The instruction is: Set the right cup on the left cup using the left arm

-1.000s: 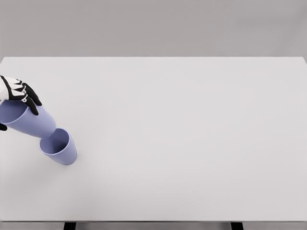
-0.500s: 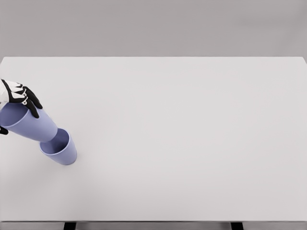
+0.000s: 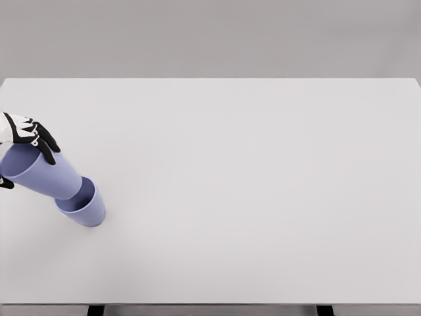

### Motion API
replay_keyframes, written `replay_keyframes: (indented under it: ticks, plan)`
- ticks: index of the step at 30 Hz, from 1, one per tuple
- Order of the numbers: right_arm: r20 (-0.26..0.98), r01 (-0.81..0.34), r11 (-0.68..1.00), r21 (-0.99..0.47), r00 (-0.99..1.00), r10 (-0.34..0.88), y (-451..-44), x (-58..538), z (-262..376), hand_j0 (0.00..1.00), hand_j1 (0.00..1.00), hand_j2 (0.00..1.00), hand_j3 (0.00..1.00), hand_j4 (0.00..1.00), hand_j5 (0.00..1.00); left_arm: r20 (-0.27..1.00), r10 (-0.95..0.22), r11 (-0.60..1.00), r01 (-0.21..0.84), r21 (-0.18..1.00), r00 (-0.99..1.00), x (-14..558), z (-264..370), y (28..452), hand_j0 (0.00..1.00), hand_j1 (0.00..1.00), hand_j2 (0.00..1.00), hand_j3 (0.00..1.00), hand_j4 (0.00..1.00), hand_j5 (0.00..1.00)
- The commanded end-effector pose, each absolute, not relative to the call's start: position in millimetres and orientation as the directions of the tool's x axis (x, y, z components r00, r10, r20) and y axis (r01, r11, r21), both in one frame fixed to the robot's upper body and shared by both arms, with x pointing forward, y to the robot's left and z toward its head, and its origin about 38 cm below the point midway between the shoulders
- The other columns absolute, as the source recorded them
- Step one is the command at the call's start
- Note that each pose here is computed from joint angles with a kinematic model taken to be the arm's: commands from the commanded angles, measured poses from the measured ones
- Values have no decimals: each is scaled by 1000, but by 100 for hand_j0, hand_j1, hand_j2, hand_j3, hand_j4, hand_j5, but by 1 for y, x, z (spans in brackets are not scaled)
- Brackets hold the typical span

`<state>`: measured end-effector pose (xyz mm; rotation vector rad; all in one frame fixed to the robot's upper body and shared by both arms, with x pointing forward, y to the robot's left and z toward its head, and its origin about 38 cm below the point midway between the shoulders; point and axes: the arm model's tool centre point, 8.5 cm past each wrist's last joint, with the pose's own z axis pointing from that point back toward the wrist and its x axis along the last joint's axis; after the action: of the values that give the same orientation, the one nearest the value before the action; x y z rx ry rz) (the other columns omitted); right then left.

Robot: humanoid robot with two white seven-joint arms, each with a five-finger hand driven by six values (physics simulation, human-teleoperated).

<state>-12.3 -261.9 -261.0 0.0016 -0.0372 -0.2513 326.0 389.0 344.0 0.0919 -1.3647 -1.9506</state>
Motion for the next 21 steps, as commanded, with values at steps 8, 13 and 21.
replay_keyframes:
  ticks: [8,13,21]
  plan:
    - [36,249,968,6,968,-250,-262,-12,-261,100,100,100,100,100,100,359,-601,-150,541,827,-714,325,339,389,61,61,61,61,61,61]
    - [38,251,968,6,967,-251,-262,-12,-261,100,100,100,100,100,100,365,-593,-151,544,825,-718,327,336,386,61,61,61,61,61,61]
    - [37,248,969,6,968,-248,-262,-12,-261,100,100,100,100,100,100,370,-581,-154,544,825,-725,330,332,381,61,61,61,61,61,61]
